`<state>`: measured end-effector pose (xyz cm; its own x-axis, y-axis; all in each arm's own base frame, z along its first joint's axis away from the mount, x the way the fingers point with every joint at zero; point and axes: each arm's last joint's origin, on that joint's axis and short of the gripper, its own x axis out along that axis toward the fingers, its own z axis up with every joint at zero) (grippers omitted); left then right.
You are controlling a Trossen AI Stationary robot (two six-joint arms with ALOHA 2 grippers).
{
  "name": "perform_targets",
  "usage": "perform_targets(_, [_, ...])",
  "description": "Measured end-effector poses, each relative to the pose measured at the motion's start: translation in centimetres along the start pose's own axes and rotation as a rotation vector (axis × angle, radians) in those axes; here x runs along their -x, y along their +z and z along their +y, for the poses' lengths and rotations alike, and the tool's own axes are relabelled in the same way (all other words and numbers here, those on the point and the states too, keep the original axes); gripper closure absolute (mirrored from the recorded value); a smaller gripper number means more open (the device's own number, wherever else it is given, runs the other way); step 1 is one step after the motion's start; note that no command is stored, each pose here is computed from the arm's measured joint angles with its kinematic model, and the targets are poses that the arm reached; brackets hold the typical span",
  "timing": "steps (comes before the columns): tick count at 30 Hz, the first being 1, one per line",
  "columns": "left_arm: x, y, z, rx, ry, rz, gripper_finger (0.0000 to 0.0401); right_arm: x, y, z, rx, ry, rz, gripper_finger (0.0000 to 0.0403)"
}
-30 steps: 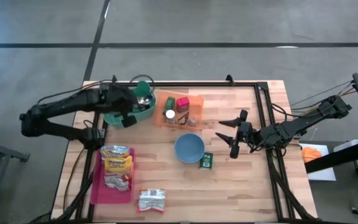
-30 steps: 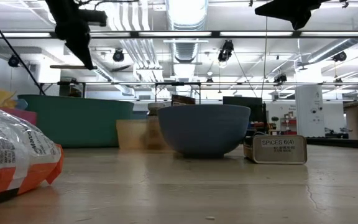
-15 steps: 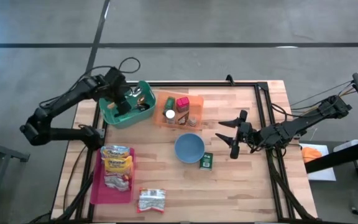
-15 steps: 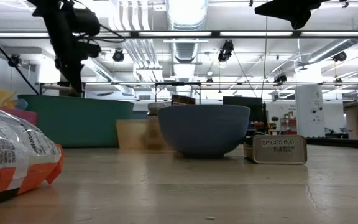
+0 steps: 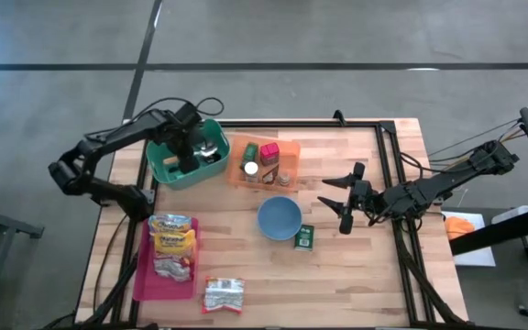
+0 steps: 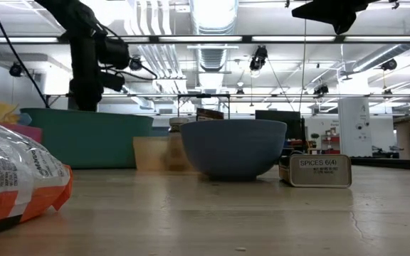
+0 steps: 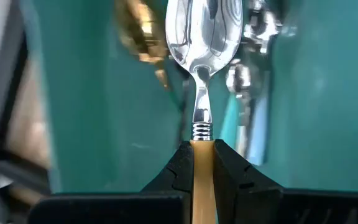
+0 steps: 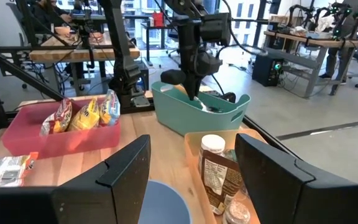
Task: Pick & Place Food Item
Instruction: Put the yellow spoon into the green bin
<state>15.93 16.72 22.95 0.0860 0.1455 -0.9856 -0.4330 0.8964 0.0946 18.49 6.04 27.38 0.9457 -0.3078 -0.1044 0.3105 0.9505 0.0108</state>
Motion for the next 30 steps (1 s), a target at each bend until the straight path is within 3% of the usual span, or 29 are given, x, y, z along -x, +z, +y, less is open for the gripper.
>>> perform_targets(5, [-1.1,0.4,-0.1,0.005,-0.082,0.017,0.0382,0.0,-0.1,0.0,0.007,0.0,0.005,0.0172])
perform_targets(20, [-4.7,1.4,0.2,0.003,-0.122,0.158,0.0382,0.0,-0.1,0.0,0.004,0.003,0.006,0.0172])
perform_targets(30, [-5.5,1.6,0.2,-0.005,-0.141,0.175,0.0382,0.0,-0.1,0.1,0.004,0.051,0.011,0.0172])
